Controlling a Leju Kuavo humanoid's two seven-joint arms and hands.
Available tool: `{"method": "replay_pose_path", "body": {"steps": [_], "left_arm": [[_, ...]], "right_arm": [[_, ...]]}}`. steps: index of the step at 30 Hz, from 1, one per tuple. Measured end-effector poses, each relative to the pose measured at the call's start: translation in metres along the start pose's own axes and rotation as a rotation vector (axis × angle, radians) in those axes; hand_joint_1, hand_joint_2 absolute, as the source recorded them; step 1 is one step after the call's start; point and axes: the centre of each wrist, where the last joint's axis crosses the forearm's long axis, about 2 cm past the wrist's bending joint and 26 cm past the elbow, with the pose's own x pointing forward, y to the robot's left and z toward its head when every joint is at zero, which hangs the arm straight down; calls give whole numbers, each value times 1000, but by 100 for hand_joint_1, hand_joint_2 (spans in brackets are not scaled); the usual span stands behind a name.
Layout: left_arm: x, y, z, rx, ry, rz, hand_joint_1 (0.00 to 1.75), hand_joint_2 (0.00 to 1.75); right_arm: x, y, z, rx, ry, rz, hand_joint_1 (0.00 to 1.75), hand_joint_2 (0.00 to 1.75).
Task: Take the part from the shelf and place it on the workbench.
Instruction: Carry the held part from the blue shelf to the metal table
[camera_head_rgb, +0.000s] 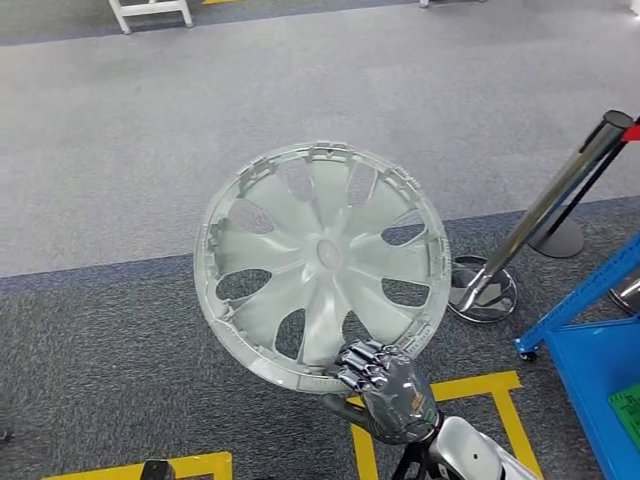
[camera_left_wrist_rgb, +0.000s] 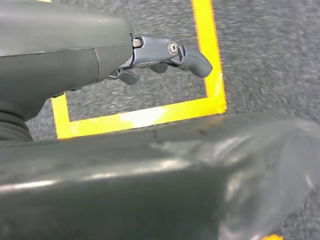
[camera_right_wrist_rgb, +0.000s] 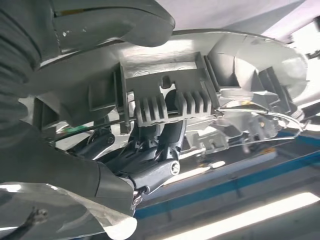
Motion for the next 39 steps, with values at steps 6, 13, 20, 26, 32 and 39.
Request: {"method": "replay_pose_path", "body": {"steps": [6,13,20,26,32,39], "left_arm": [[1,2,-1,-1,-7,10,0,0],[6,-1,-3,-4,-15,30,0,0],[5,-4,-2,-3,-8,36,0,0],[6,-5,-1,-7,-9,22,0,0],[7,-7,-1,-9,-8,19,0,0],[9,-8,-2,-11,-12,4,0,0]], "right_arm": [[-1,3,-6,4,-17,8,175,175],[-4,3,-11,16,-32,26,175,175],[-3,5,-12,28,-38,26,175,175],[-6,5,-18,23,-51,29,175,175],[-9,5,-23,23,-69,34,175,175],[-13,4,-29,7,-78,45,175,175]]}}
